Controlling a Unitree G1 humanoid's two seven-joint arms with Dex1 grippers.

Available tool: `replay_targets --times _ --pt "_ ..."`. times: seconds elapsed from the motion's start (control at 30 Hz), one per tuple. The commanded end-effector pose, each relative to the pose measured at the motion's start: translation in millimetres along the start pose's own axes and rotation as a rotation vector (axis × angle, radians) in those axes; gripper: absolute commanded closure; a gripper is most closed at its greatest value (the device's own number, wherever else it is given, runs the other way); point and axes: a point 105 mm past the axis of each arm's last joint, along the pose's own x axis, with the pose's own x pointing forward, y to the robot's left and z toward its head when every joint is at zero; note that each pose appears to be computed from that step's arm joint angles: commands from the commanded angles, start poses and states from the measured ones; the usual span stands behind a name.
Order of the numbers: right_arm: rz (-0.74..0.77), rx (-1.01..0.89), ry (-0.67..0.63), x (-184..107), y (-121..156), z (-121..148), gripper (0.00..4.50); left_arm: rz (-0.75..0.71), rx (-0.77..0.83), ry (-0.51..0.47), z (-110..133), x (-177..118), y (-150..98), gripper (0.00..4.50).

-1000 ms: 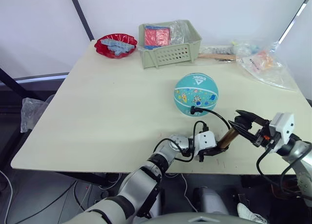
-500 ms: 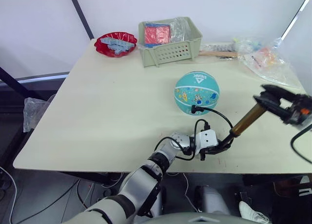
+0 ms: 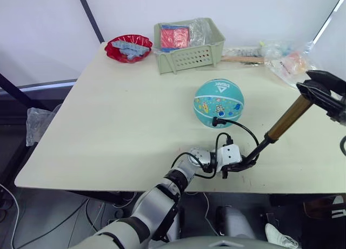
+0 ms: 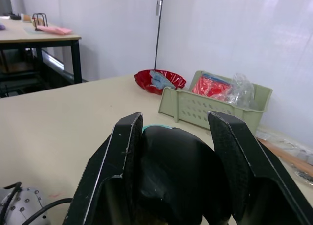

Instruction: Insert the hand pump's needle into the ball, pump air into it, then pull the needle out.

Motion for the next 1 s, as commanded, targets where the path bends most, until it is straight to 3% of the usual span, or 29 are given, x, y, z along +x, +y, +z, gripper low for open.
replay_targets --times 0.03,0.3,0.63,0.8,1.0 --pt "-0.029 -0.07 0.058 -5.3 5.3 -17.6 2.9 -0.083 -0.067 0.157 -44.0 -9.9 -25.6 3.42" --pt "0.004 -0.006 0.191 -9.1 36.1 -97.9 2.9 -0.082 -0.071 0.162 -44.8 -9.6 -26.2 3.42" --pt "0.003 0.053 0.275 -17.5 61.1 -156.5 2.9 -0.077 -0.072 0.16 -44.6 -8.6 -26.3 3.42" --pt "-0.016 0.048 0.206 -11.8 59.2 -148.2 2.9 -0.079 -0.075 0.161 -45.8 -9.0 -27.6 3.42" --pt "-0.022 -0.008 0.096 -5.1 40.8 -104.2 2.9 -0.076 -0.076 0.165 -46.5 -9.5 -26.9 3.42"
